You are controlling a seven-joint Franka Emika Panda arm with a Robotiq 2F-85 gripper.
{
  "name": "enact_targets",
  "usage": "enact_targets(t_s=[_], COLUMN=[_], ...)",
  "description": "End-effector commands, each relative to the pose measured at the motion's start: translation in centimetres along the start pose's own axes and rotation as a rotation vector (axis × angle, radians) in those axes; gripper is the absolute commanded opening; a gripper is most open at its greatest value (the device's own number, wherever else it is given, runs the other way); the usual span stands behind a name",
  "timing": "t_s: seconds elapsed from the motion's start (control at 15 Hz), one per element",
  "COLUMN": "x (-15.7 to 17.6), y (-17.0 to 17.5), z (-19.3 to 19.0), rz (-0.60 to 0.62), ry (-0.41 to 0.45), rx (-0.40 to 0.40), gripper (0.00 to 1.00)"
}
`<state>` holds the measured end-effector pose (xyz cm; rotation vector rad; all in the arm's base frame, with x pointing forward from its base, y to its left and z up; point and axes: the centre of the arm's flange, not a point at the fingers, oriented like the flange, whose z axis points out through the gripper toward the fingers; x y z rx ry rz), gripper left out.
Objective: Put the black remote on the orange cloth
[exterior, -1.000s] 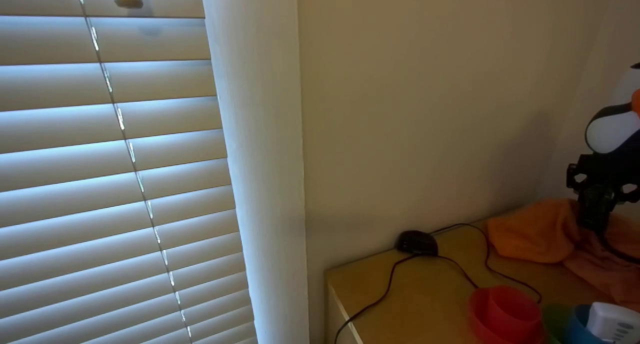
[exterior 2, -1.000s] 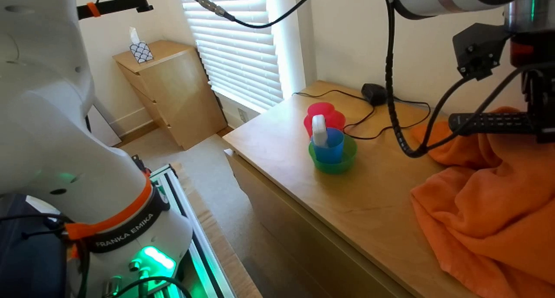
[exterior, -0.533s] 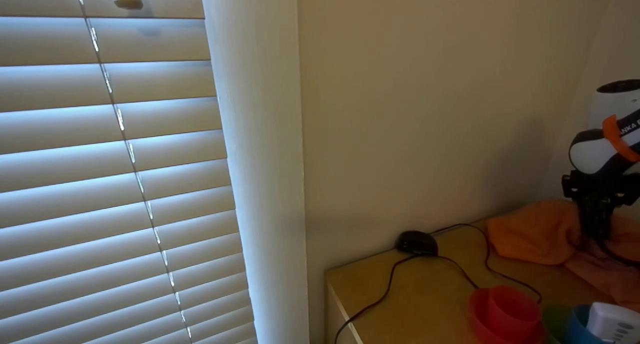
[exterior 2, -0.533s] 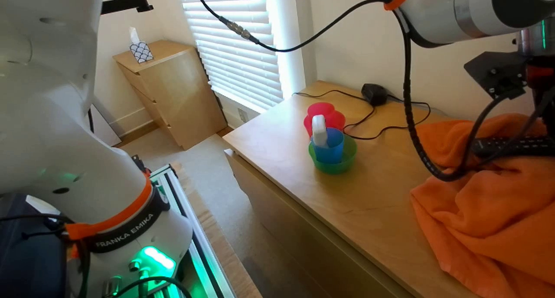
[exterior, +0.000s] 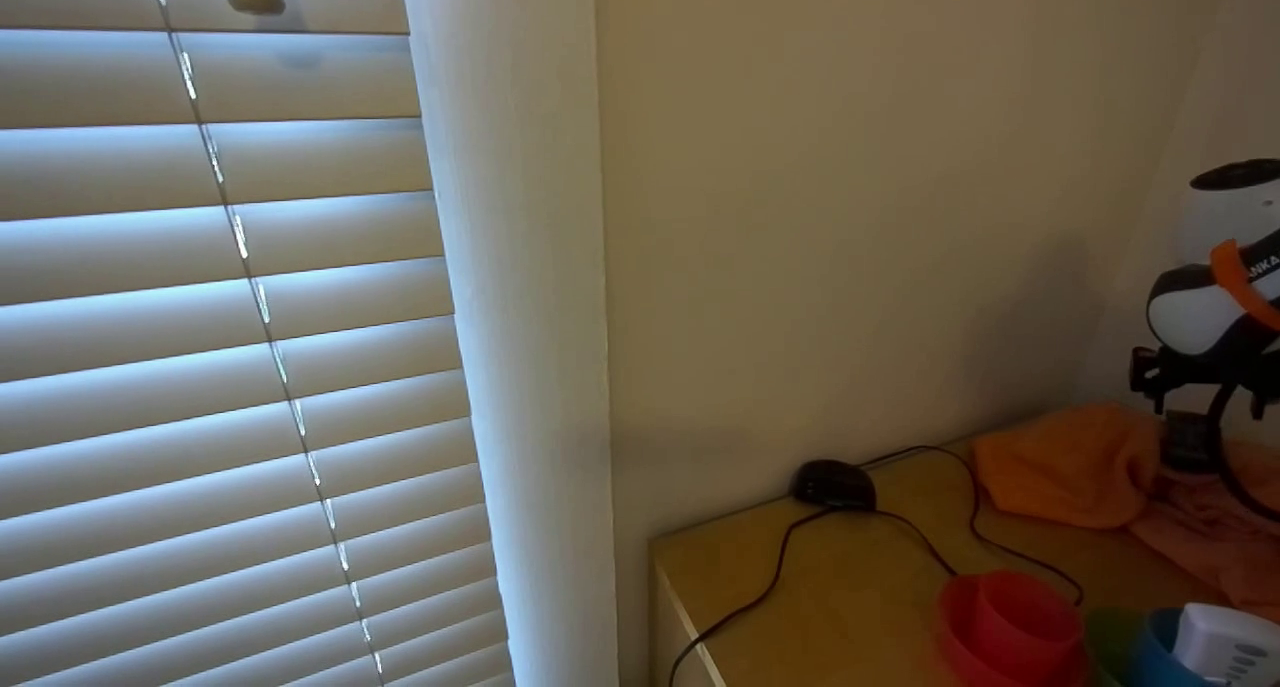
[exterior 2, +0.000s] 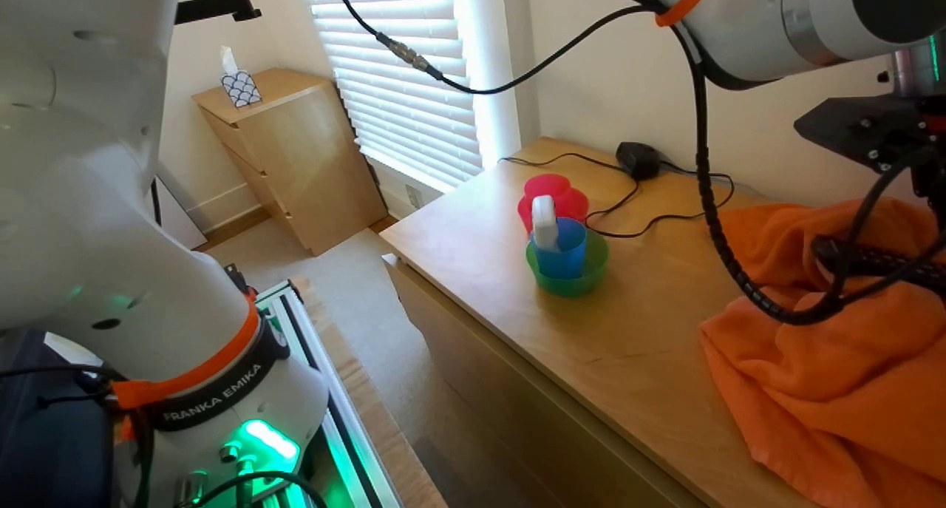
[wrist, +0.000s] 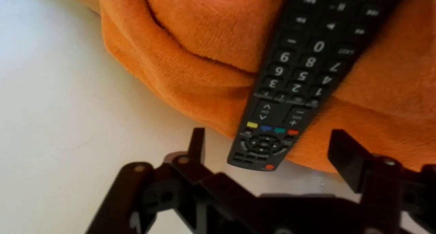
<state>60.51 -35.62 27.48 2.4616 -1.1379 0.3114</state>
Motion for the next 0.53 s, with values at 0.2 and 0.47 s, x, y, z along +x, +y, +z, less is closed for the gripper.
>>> enact_targets(t_s=[0.2,0.47], x=[0.2,1.4], y=[4.4,4.6], z=[-5.6,-6.3], rz=[0.054,0.064], ry=[-0.020,0.012], rx=[0.055,0.079], gripper=[1.00,1.00])
